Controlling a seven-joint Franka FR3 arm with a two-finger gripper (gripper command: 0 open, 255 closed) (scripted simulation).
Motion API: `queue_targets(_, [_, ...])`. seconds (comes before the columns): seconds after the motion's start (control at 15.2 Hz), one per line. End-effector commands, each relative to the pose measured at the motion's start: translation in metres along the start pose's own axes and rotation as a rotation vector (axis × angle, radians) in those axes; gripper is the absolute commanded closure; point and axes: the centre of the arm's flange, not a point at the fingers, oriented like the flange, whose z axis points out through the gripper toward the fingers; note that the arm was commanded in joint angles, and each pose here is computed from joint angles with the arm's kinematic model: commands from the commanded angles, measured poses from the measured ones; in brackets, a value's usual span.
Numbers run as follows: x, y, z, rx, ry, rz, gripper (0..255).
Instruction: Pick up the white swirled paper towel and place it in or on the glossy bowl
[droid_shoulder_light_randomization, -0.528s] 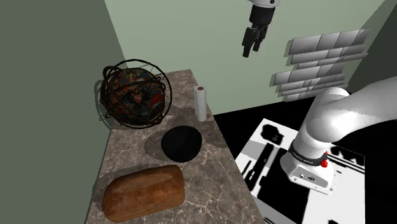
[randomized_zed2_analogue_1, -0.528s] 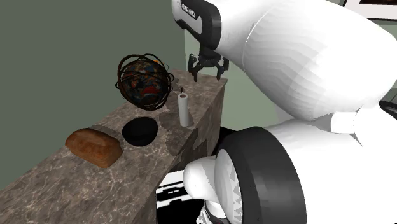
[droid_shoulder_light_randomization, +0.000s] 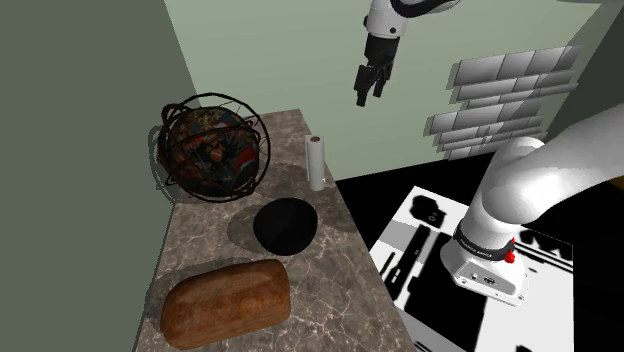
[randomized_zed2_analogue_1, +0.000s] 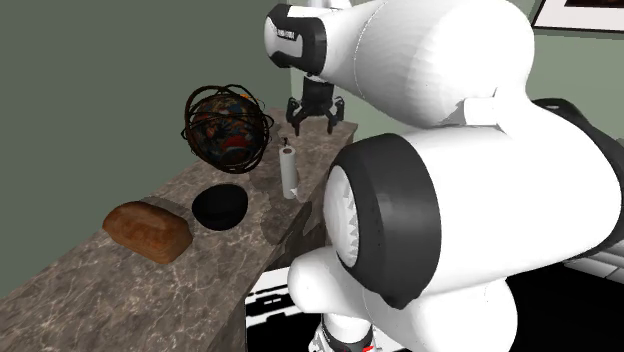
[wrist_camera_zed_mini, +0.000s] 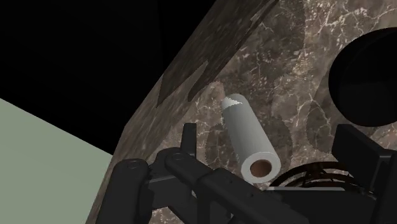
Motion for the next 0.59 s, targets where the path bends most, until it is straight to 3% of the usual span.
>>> queue_targets(0.0, [0.017,-0.006,0.02,0.009,-0.002,0.0,0])
queue_targets(0.53, [0.086,-0.024,0.099,0.046,-0.016,0.0,0])
